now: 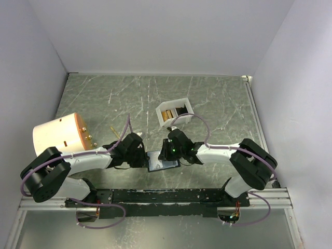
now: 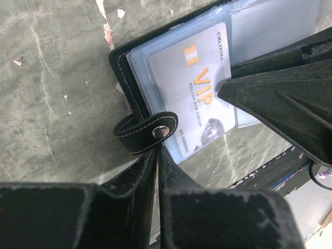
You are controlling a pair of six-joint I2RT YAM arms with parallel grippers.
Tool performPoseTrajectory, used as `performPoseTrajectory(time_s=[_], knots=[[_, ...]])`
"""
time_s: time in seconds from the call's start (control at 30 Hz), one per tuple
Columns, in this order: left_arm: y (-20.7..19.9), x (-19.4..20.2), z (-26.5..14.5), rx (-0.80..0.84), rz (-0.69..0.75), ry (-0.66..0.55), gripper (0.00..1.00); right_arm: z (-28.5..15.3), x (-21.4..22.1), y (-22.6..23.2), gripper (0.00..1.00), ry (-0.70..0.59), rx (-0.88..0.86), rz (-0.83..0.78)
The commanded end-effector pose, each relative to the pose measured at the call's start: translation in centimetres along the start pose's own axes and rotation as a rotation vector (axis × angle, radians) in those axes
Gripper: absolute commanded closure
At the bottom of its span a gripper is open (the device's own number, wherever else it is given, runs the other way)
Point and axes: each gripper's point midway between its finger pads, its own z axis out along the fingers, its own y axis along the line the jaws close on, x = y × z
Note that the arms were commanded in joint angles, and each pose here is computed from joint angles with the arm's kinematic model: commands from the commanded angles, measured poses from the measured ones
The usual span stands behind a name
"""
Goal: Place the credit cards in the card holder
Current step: Insert the credit card into the card holder.
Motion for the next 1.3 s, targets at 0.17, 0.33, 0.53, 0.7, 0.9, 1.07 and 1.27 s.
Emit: performPoseTrajectory(time_s=[0.17, 0.33, 0.53, 0.7, 0.9, 1.07, 1.27], knots=[[-0.3, -0.3, -0.2, -0.010, 0.016, -0.011, 0.79, -1.0, -1.3, -0.6, 0.64, -0.024, 0.106, -0.064], [-0.3, -1.1, -0.9, -0.019, 0.021, -0.053, 0.76, -1.9, -2.1, -1.4, 0.61, -0.046, 0.179, -0.085], [-0.6, -2.0, -1.8, -0.022, 0.028, -0.094, 0.69, -2.3, -3.0, -1.7, 0.61, -0.069, 0.217, -0.101], [-1.1, -3.3, -3.3, -0.029, 0.055, -0.147, 0.50, -3.9, -6.5, 0.4, 0.60, -0.149, 0.197, -0.211], [-2.6, -6.0, -7.1, -0.020, 0.115, -0.262, 0.22, -6.5, -13.9, 0.5, 0.52, -0.269, 0.340, -0.316], [-3.3, -8.3, -10.8, -0.063, 0.186, -0.345, 0.00, -7.5, -20.4, -0.3, 0.48, -0.345, 0.494, -0.392], [-3.5, -9.7, -14.1, -0.084, 0.219, -0.421, 0.01, -6.4, -25.3, -3.5, 0.44, -0.340, 0.657, -0.419]])
